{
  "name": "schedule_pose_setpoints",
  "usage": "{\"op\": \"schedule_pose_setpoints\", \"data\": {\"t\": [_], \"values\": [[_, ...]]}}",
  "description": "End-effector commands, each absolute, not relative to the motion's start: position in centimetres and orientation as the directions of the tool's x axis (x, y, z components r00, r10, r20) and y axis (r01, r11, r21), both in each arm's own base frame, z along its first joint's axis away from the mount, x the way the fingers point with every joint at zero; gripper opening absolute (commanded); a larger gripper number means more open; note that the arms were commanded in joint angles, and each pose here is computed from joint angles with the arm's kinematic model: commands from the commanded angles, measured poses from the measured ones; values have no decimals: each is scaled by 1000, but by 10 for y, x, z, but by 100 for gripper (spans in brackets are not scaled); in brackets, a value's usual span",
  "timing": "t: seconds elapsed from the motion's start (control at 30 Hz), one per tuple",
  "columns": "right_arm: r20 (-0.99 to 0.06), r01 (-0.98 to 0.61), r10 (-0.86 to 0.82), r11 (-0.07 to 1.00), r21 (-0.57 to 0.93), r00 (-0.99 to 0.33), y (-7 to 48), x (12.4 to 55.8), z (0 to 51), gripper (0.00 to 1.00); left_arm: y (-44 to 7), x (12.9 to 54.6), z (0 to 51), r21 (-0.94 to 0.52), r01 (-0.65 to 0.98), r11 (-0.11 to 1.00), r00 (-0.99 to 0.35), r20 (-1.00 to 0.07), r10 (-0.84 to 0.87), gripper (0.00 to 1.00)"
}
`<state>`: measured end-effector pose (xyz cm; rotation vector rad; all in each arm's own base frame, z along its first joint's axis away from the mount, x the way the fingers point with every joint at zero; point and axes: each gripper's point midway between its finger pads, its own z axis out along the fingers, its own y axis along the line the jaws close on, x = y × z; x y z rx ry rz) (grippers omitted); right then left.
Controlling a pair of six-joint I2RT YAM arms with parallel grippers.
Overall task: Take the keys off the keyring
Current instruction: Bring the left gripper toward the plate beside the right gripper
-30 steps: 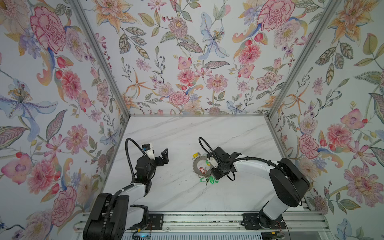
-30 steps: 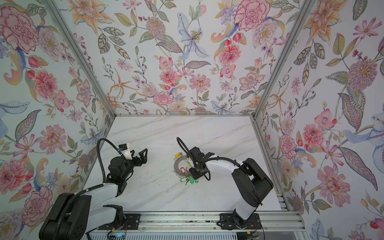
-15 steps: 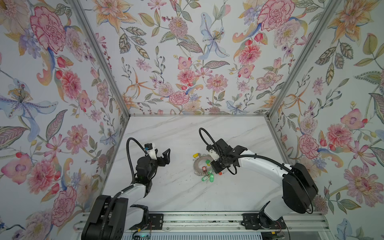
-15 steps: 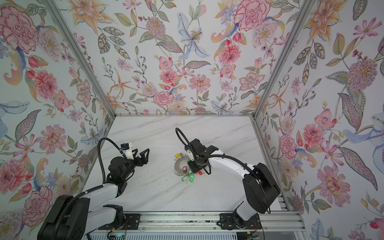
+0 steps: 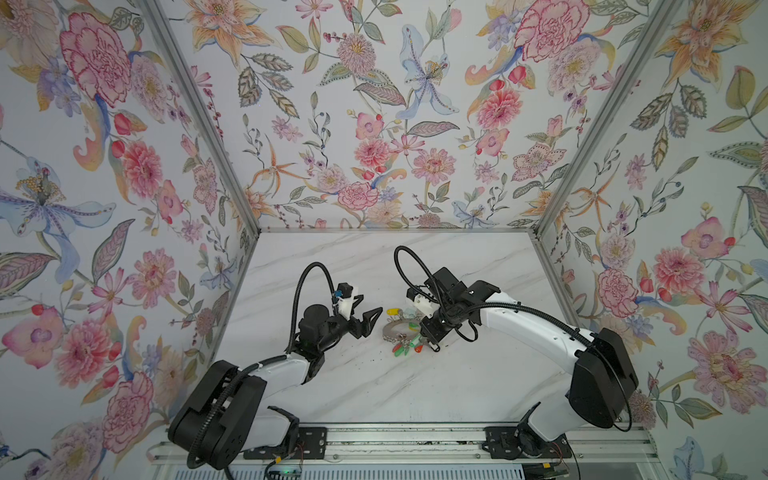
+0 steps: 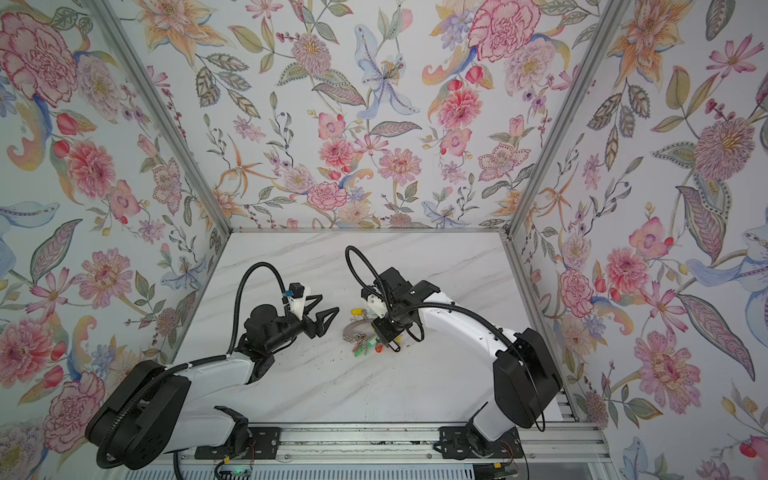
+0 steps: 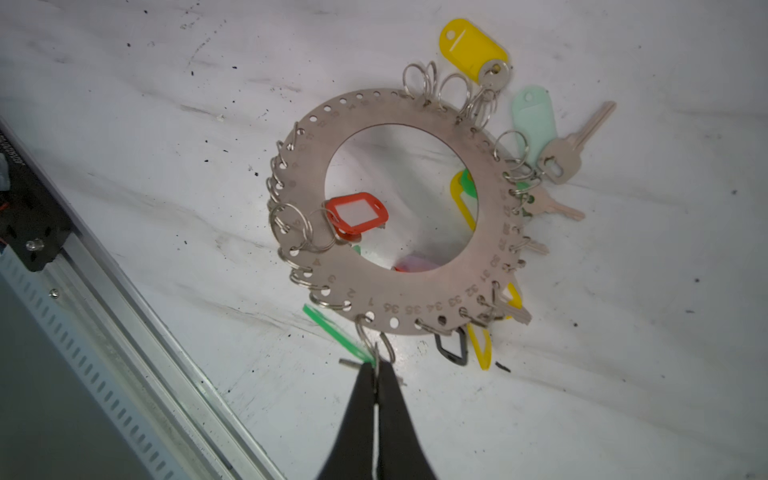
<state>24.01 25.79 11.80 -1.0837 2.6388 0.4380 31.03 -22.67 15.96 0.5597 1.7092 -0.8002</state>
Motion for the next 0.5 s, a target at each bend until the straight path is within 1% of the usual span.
{"op": "schedule_pose_setpoints", "data": {"t": [0.0, 0.07, 0.1, 0.13, 0.17, 0.23, 0.27, 0.33, 0.4, 0.47], "values": [[-231, -634, -608, 771, 58, -760, 217, 245, 90, 6, -252, 303, 166, -208, 800, 563, -246, -969, -8, 78], [-254, -623, -594, 781, 46, -763, 215, 247, 91, 6, -263, 298, 163, -211, 829, 517, -250, -968, 6, 76], [-274, -622, -588, 781, 50, -761, 216, 247, 95, 6, -273, 290, 163, -203, 861, 466, -242, -970, 24, 77], [-289, -621, -583, 782, 54, -759, 217, 248, 98, 7, -281, 283, 162, -195, 886, 421, -233, -972, 41, 82], [-301, -623, -581, 780, 58, -756, 218, 248, 102, 7, -291, 277, 161, -191, 906, 378, -230, -971, 60, 89], [-315, -628, -583, 776, 55, -749, 217, 248, 108, 7, -306, 269, 155, -192, 928, 321, -232, -968, 93, 89], [-321, -631, -586, 774, 49, -744, 217, 249, 111, 7, -312, 267, 153, -186, 932, 309, -229, -967, 107, 89], [-328, -630, -587, 776, 34, -741, 213, 250, 115, 7, -322, 269, 137, -190, 933, 307, -246, -957, 153, 83], [-336, -624, -581, 781, 29, -741, 211, 251, 117, 7, -332, 271, 127, -179, 936, 302, -246, -949, 198, 74], [-350, -622, -571, 781, 47, -743, 211, 249, 121, 7, -340, 273, 122, -174, 939, 295, -243, -946, 213, 72]]}}
